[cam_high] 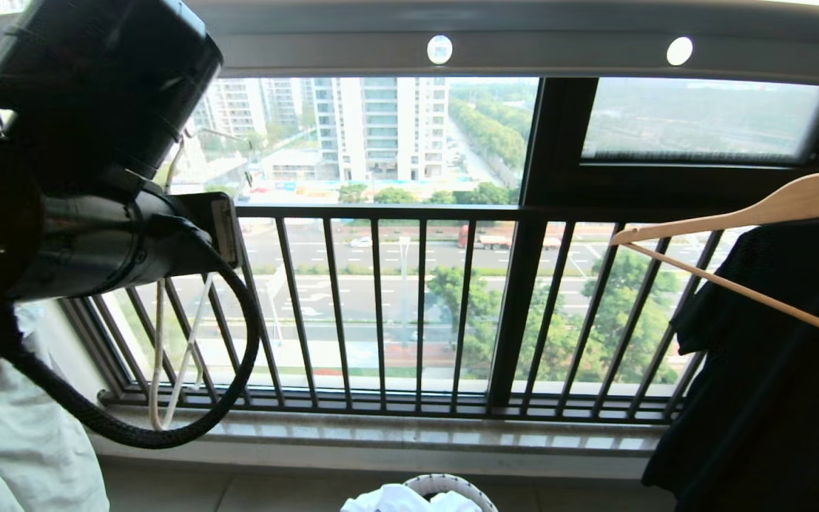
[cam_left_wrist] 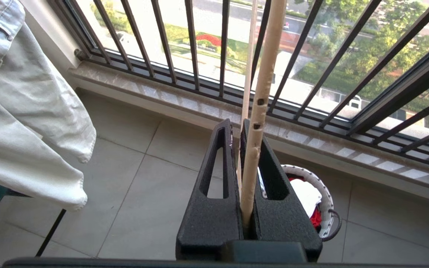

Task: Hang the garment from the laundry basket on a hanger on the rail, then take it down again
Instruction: Pick up the clothes rack on the clothesline

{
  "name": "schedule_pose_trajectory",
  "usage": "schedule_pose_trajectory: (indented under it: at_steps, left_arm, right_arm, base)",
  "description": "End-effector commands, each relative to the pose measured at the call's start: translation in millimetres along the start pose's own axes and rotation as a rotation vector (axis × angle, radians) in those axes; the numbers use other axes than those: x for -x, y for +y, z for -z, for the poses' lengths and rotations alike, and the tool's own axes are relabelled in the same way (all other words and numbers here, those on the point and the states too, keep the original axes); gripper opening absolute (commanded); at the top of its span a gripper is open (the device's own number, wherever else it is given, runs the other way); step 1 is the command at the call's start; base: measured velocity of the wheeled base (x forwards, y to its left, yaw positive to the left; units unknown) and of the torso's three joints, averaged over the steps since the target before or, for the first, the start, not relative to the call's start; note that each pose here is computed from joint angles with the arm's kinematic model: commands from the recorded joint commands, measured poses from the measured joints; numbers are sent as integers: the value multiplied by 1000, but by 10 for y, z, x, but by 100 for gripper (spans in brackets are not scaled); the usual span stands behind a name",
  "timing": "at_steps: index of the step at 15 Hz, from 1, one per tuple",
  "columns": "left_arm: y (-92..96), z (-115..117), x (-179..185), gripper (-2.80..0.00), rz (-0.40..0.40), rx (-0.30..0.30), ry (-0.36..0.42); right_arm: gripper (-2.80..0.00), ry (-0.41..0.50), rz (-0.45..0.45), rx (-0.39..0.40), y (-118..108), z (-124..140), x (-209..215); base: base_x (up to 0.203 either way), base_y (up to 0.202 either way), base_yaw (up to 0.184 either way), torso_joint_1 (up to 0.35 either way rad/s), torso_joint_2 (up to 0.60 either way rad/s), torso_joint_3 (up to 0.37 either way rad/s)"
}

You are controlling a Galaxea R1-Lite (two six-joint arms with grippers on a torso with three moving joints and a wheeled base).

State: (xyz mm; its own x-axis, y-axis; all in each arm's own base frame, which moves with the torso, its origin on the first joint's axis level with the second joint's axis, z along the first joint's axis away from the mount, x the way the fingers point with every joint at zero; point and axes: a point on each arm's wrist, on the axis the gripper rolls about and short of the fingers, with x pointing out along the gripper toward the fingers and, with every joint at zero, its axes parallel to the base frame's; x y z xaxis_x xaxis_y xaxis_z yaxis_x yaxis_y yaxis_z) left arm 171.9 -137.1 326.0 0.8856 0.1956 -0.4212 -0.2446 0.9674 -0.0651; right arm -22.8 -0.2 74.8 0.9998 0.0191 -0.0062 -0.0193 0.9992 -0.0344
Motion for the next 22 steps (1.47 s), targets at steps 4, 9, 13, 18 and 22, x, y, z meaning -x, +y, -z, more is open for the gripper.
schedule_pose_trajectory:
  at_steps: [4,9,13,18,22]
  left_arm:
    - [363,-116,328,-280,45,67,-58]
    - [593,-104,496,-280,85,85,-72]
    - [822,22,674,-280,379,-22,52]
    - [919,491,546,-280,492,-353,176]
    - [739,830,260,-280,595,-610,251]
  right_arm:
    - [-280,1,-1,1,0,1,0]
    - [-280,1,-1,0,0,0,-1]
    - [-280,0,-1,1,0,0,0]
    - [-280,0,-1,1,0,0,0]
    - [-280,1,-1,1,0,1,0]
  base:
    - [0,0,0,0,0,0]
    - [0,0,0,0,0,0]
    - [0,0,0,0,0,0]
    - [0,0,0,0,0,0]
    - [0,0,0,0,0,0]
